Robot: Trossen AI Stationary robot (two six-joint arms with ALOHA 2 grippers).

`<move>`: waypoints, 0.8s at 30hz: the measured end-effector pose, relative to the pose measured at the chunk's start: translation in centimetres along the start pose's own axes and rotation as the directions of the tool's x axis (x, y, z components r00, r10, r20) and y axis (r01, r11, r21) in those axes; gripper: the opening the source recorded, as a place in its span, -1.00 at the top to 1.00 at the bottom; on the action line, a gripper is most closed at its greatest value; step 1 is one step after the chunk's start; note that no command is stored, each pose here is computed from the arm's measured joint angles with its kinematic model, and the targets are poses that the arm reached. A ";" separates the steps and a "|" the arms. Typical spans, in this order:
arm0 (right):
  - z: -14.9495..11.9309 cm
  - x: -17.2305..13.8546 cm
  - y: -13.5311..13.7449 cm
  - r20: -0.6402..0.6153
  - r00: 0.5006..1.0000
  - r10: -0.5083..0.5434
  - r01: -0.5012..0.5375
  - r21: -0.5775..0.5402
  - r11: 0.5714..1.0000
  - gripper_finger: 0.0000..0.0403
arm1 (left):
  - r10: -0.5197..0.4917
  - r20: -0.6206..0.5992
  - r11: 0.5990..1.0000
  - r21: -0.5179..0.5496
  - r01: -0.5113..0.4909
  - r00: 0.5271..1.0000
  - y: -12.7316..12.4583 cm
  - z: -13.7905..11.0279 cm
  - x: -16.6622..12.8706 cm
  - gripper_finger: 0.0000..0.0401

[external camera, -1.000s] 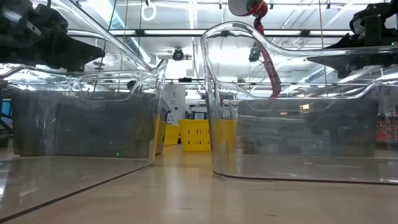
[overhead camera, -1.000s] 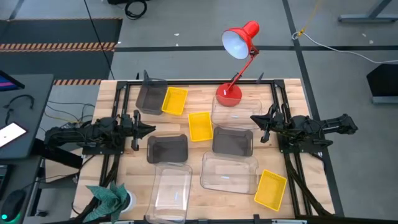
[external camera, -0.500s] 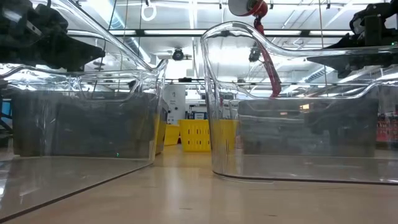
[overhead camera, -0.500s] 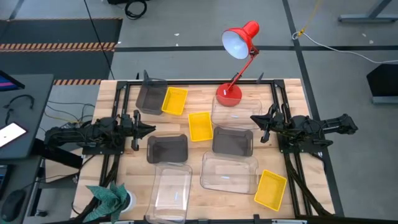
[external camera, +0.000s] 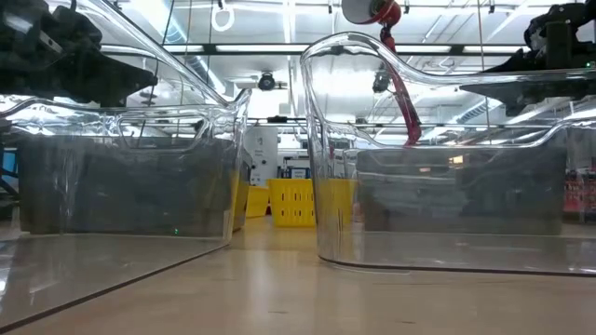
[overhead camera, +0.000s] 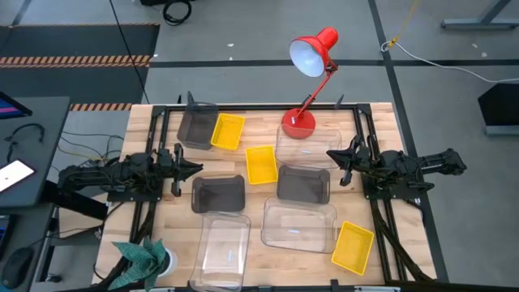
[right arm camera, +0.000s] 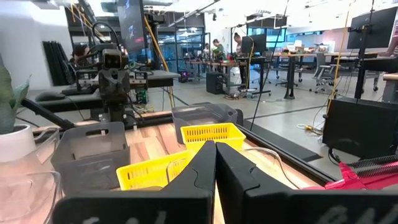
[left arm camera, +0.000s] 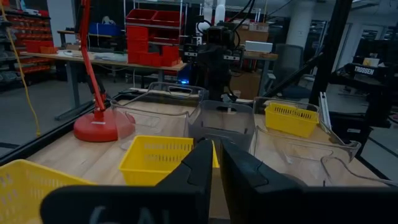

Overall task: Stack baskets by color
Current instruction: Stack the bottom right transparent bin on top of the top transparent bin

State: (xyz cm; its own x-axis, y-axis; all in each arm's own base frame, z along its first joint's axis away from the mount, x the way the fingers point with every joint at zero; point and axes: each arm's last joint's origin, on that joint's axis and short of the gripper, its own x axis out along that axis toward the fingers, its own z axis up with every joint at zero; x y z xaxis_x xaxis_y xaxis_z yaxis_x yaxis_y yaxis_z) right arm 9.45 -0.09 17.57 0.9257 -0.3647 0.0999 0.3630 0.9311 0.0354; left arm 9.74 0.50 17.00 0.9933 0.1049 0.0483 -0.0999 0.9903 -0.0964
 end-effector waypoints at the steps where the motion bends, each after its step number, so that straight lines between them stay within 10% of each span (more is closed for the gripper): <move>1: 0.1 0.0 0.0 0.011 1.000 0.000 0.000 0.008 1.000 0.93 | 0.000 0.000 1.000 0.000 0.000 1.000 0.0 0.0 0.0 0.82; 24: 2.3 -0.1 0.3 0.230 0.965 0.130 -0.202 0.327 0.923 0.93 | 0.000 0.000 1.000 0.000 0.000 1.000 0.0 0.0 0.0 0.85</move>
State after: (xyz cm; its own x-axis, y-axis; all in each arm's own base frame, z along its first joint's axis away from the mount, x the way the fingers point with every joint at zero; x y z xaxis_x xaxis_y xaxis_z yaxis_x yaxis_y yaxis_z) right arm 9.20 0.27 19.90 0.9159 -0.2299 0.3292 0.1133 0.9345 0.3374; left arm 9.74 0.49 16.99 0.9933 0.1049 0.0479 -0.0999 0.9904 -0.0960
